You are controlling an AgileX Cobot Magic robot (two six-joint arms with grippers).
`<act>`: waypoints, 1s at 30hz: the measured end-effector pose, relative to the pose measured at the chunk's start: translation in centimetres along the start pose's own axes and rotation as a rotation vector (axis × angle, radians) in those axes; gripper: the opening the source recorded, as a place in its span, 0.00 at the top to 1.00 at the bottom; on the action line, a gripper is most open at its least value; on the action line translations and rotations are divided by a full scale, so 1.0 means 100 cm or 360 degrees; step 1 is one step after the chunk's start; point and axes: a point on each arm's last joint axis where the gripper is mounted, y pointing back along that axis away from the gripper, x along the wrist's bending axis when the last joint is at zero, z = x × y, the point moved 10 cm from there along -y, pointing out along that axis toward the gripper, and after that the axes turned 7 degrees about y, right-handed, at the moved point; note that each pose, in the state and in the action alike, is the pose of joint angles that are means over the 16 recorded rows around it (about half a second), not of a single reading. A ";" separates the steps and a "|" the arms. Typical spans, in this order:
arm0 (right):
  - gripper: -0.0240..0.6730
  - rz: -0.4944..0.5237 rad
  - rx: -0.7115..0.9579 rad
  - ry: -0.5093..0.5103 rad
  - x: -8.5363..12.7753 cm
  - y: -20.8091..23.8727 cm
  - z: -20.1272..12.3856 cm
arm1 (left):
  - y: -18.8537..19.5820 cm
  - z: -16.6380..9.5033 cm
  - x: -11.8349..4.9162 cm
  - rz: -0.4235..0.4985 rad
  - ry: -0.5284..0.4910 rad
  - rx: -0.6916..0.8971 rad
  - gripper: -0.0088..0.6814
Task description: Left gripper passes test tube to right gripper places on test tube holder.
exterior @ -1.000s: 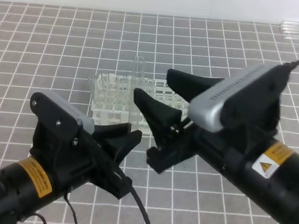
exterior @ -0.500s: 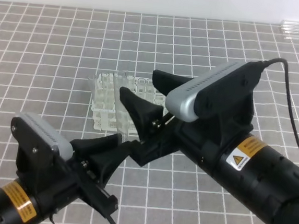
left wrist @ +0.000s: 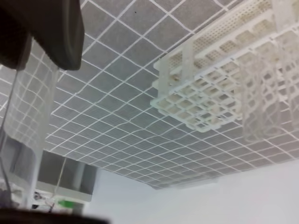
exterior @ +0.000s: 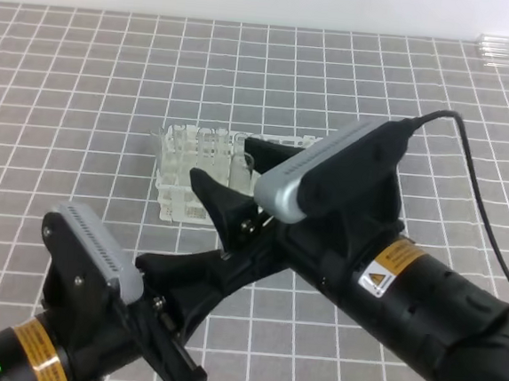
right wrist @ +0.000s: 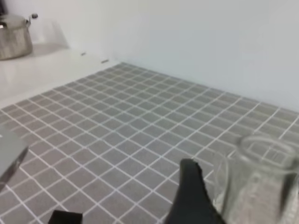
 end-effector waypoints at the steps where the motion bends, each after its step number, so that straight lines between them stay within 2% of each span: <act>1: 0.36 -0.0001 0.0002 -0.0001 0.000 -0.001 -0.001 | 0.000 -0.001 -0.001 -0.0007 0.0000 0.0004 0.88; 15: 0.37 -0.0040 -0.0043 -0.0042 -0.004 -0.006 -0.001 | -0.006 -0.007 -0.002 -0.0028 0.0129 0.0016 0.88; 30: 0.39 -0.0072 -0.0044 -0.0056 -0.005 -0.014 -0.009 | -0.009 -0.009 -0.008 -0.0091 0.0131 0.0006 0.88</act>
